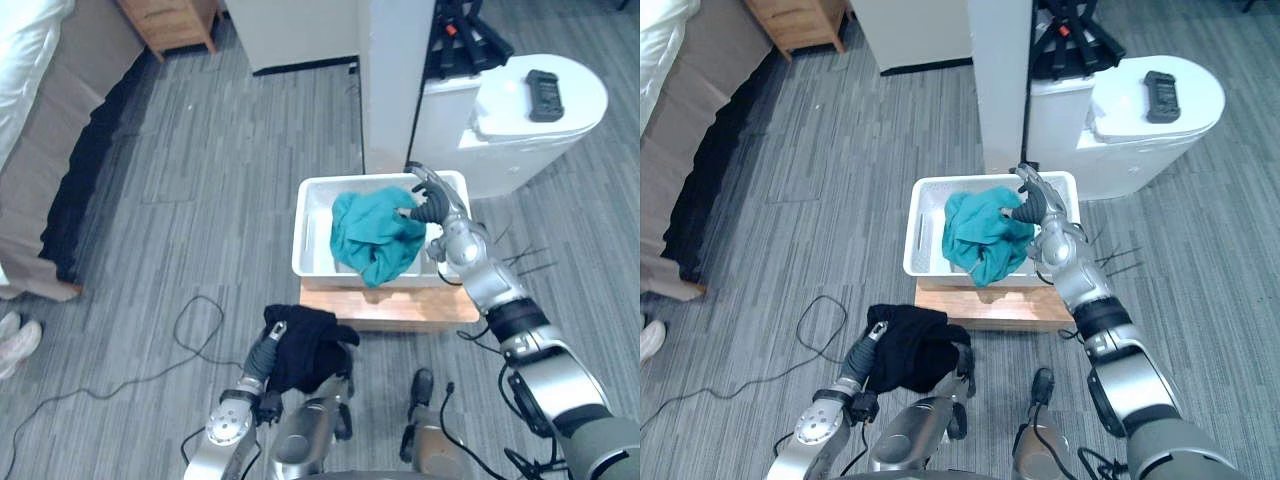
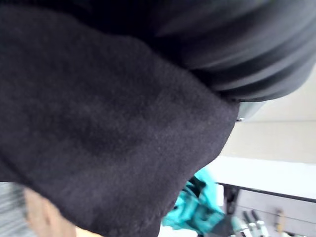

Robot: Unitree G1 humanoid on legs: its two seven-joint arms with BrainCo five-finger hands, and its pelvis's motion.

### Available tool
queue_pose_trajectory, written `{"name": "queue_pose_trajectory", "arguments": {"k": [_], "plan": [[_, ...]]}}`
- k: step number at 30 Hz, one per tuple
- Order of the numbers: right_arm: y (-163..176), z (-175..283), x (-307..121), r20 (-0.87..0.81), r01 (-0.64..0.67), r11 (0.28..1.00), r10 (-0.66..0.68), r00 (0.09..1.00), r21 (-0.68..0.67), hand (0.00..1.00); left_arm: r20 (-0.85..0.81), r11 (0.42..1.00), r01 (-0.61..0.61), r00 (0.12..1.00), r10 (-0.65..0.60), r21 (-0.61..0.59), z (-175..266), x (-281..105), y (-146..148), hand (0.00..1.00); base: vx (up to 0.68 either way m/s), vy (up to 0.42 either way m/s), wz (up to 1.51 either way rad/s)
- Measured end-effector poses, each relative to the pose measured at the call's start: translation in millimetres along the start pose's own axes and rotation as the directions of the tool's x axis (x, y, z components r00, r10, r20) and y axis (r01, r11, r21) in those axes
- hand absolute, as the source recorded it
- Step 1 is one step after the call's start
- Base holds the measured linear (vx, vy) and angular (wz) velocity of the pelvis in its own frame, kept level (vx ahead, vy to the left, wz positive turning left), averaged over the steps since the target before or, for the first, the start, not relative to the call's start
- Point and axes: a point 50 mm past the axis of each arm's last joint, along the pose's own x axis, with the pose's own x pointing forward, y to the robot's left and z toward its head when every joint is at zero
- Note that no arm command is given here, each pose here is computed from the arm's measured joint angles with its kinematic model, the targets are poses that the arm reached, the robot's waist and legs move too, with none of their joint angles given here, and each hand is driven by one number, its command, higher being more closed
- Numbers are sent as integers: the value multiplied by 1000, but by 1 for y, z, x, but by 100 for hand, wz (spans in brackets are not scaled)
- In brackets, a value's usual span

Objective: Tidy the bed and pick cloth on bed and put in laundry

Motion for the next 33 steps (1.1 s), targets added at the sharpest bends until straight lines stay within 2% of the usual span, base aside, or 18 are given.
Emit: {"name": "queue_pose_trajectory", "arguments": {"k": [2, 4, 8, 10, 15, 17, 20, 22, 27, 31, 32, 33], "plan": [[4, -16, -20, -38, 14, 999, -15, 999, -32, 0, 46, 999, -33, 998, 33, 10, 11, 4, 10, 100, 95, -15, -12], [1, -38, -55, -111, 88, 993, -96, 989, -80, 0, 92, 994, -108, 990, 106, 15, 22, 9, 24, 100, 103, -15, -27], [-10, -63, -91, -218, 168, 974, -198, 956, -148, 0, 223, 968, -251, 944, 244, 2, 54, 21, 45, 100, 97, -14, -26], [-13, -86, -114, -319, 184, 967, -232, 919, -174, 0, 343, 946, -322, 884, 318, -47, 86, 33, 53, 100, 48, -1, -26], [1, -109, -150, -460, 127, 978, -191, 867, -166, 0, 504, 892, -437, 749, 430, -112, 137, 52, 66, 100, 1, 1, -19], [11, -113, -156, -492, 99, 986, -153, 857, -135, 0, 513, 872, -481, 729, 453, -86, 146, 63, 73, 100, -44, 2, -16], [25, -111, -162, -502, 62, 995, -95, 860, -82, 0, 482, 810, -586, 709, 515, -4, 152, 85, 96, 100, -65, 12, -17], [30, -109, -164, -504, 62, 996, -82, 860, -57, 0, 461, 794, -607, 712, 529, 27, 151, 93, 99, 100, -47, 15, -19], [48, -101, -168, -509, 61, 998, -48, 859, 9, 0, 346, 816, -558, 803, 485, 151, 119, 109, 81, 100, -43, 28, -17], [58, -88, -161, -474, 54, 998, -28, 880, 41, 0, 262, 832, -508, 853, 451, 223, 87, 106, 63, 100, -27, 12, -24], [59, -87, -159, -468, 52, 998, -26, 883, 43, 0, 251, 835, -497, 861, 442, 238, 82, 106, 60, 0, -23, 0, -18], [60, -83, -155, -453, 55, 997, -27, 891, 49, 0, 226, 840, -475, 876, 425, 262, 74, 106, 56, 0, -19, -1, -13]]}}
